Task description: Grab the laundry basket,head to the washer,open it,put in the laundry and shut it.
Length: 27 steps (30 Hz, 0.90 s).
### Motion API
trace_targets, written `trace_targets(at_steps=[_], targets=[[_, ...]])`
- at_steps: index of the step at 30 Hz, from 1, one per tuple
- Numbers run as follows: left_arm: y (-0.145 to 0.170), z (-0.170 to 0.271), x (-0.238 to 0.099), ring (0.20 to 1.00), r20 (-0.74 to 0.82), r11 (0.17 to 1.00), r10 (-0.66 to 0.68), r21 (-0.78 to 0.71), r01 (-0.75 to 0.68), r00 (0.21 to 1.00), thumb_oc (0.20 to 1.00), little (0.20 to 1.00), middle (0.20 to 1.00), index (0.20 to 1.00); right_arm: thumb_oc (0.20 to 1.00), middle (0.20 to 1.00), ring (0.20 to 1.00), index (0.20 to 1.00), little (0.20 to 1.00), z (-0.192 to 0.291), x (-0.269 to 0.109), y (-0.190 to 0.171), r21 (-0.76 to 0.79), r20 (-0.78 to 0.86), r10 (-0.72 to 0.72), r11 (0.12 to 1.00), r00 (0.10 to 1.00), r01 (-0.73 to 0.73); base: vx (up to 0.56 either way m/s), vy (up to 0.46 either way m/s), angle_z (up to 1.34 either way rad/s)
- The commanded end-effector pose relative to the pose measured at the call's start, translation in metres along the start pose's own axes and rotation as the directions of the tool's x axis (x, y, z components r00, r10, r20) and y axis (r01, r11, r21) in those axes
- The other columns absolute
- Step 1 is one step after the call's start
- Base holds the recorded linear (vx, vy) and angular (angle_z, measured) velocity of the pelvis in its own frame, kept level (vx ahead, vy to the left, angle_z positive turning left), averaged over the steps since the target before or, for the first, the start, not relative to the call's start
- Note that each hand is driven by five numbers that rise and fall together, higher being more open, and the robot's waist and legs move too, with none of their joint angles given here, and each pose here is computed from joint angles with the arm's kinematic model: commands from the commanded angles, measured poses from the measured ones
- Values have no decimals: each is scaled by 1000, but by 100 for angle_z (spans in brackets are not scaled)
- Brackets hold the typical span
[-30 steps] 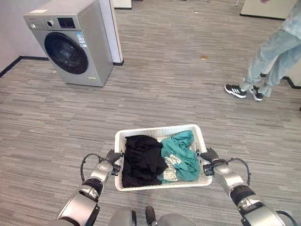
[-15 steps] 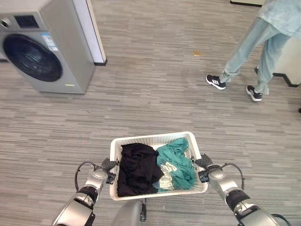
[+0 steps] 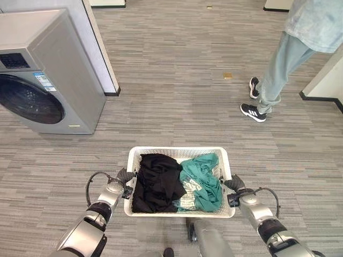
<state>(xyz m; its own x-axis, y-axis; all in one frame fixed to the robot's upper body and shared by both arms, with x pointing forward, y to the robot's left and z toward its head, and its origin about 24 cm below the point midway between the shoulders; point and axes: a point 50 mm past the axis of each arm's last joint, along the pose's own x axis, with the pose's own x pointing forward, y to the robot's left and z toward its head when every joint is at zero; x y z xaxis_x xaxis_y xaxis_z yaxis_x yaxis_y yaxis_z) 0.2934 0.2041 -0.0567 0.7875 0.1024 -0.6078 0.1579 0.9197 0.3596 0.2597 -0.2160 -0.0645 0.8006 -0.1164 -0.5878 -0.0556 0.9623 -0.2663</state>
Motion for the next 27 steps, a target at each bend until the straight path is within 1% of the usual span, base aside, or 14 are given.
trace_targets(at_steps=[1,4,6,9,11,16,20,23,24,27], targets=[[18,38,1,200,164,998,8,-63,2,986,200,200,200,200,200,200,200,200,200,53,3,0,76,221,84,992,972,-103,455,-58,67],[3,35,0,200,164,996,-23,-79,37,986,200,200,200,200,200,200,200,200,200,41,2,-7,93,186,67,992,980,-85,444,-96,40],[1,34,0,200,161,996,-28,-80,41,987,200,200,200,200,200,200,200,200,200,40,1,-10,95,185,59,992,981,-78,243,-61,42],[-15,20,-1,200,118,991,-68,-103,81,991,200,200,200,200,200,200,200,200,200,30,-3,-16,98,167,50,993,985,-67,422,-122,30],[-19,18,-1,200,114,990,-76,-111,89,991,200,200,200,200,200,200,200,200,200,27,-4,-19,94,164,45,994,986,-61,282,-79,12],[-18,24,0,200,124,991,-76,-99,88,989,200,200,200,200,200,200,200,200,200,22,-3,-23,80,137,28,996,990,-40,263,-170,17],[-16,23,0,200,118,991,-67,-103,79,991,200,200,200,200,200,200,200,200,200,20,-3,-19,81,132,39,995,990,-50,262,6,6],[-11,22,1,200,114,993,-44,-100,55,992,200,200,200,200,200,200,200,200,200,20,-1,-14,41,128,46,998,991,-51,286,133,-65],[-10,16,1,200,88,993,-47,-105,56,995,200,200,200,200,200,200,200,200,200,25,2,-9,40,129,66,997,990,-71,218,171,-96],[-12,12,0,200,81,992,-48,-111,57,996,200,200,200,200,200,200,200,200,200,23,1,-3,82,131,73,993,989,-84,133,121,-93]])
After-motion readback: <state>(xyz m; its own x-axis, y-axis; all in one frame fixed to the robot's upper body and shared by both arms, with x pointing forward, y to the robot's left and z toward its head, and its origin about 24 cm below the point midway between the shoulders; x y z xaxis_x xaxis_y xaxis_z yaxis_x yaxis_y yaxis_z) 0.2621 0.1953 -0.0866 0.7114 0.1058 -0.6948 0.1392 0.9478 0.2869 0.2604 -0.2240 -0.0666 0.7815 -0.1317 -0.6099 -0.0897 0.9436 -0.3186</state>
